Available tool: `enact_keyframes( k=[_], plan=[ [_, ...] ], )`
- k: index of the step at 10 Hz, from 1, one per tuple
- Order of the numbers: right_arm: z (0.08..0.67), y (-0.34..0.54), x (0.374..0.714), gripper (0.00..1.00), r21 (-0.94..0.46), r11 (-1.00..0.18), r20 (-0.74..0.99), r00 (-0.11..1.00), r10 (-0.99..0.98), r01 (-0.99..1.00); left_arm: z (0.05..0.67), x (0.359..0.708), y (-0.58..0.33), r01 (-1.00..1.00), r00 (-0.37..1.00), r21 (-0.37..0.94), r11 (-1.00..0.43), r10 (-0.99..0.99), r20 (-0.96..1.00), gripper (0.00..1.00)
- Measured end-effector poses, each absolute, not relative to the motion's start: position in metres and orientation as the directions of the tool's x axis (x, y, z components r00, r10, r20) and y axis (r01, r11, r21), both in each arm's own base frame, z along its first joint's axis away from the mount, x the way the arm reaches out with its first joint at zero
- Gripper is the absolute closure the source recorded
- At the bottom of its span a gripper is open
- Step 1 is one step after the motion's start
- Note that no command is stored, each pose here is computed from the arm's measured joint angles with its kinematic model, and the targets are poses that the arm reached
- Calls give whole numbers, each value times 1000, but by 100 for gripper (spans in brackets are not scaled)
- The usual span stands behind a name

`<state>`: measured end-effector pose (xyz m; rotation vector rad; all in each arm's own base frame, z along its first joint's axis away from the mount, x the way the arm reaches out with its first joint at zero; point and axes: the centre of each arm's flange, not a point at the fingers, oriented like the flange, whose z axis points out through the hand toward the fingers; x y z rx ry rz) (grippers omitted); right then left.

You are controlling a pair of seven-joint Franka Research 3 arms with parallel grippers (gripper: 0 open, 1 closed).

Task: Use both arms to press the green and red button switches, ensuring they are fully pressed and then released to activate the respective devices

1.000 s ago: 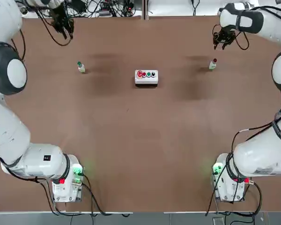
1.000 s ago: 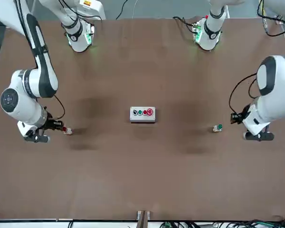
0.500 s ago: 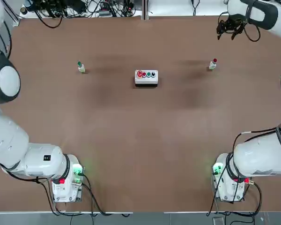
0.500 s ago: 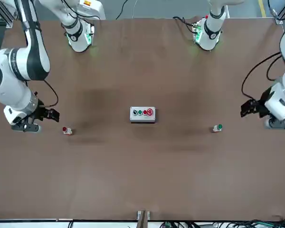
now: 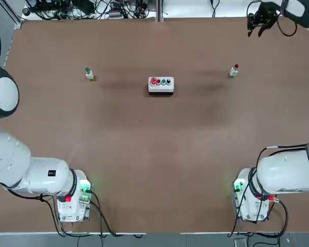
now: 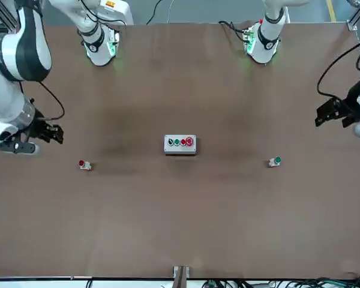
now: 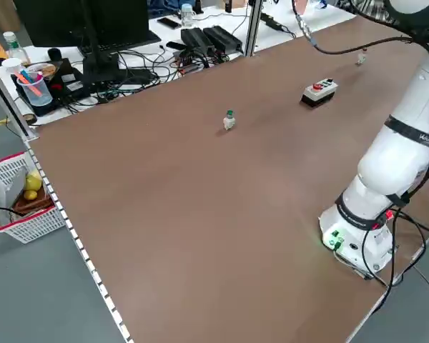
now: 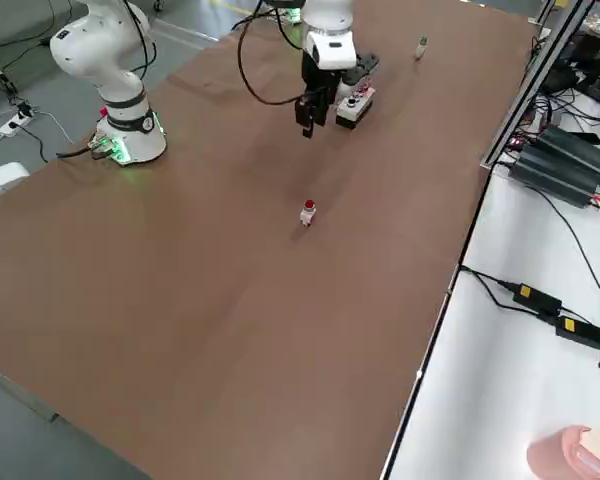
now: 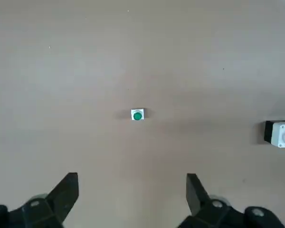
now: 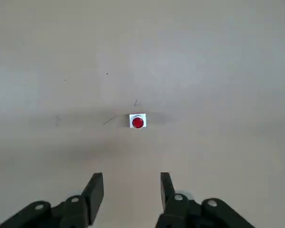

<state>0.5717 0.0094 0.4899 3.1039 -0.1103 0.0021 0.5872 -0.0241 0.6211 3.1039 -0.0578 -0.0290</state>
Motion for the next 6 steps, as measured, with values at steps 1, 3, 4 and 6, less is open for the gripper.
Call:
enact_keyframes(
  k=[1, 3, 4, 6],
  plan=[
    [495, 9, 570, 35, 35, -997, 8, 997, -72, -72, 625, 585, -26, -40, 999, 37, -998, -41, -21, 0],
    [502, 10, 567, 32, 33, -997, 15, 997, -73, -74, 636, 581, -27, -43, 999, 38, -998, -43, -5, 0],
    [506, 10, 565, 30, 28, -997, 15, 997, -76, -76, 640, 579, -27, -44, 999, 37, -998, -44, 0, 0],
    [518, 11, 558, 30, 14, -997, 12, 997, -81, -82, 640, 579, -27, -48, 999, 37, -998, -48, 1, 0]
  ],
)
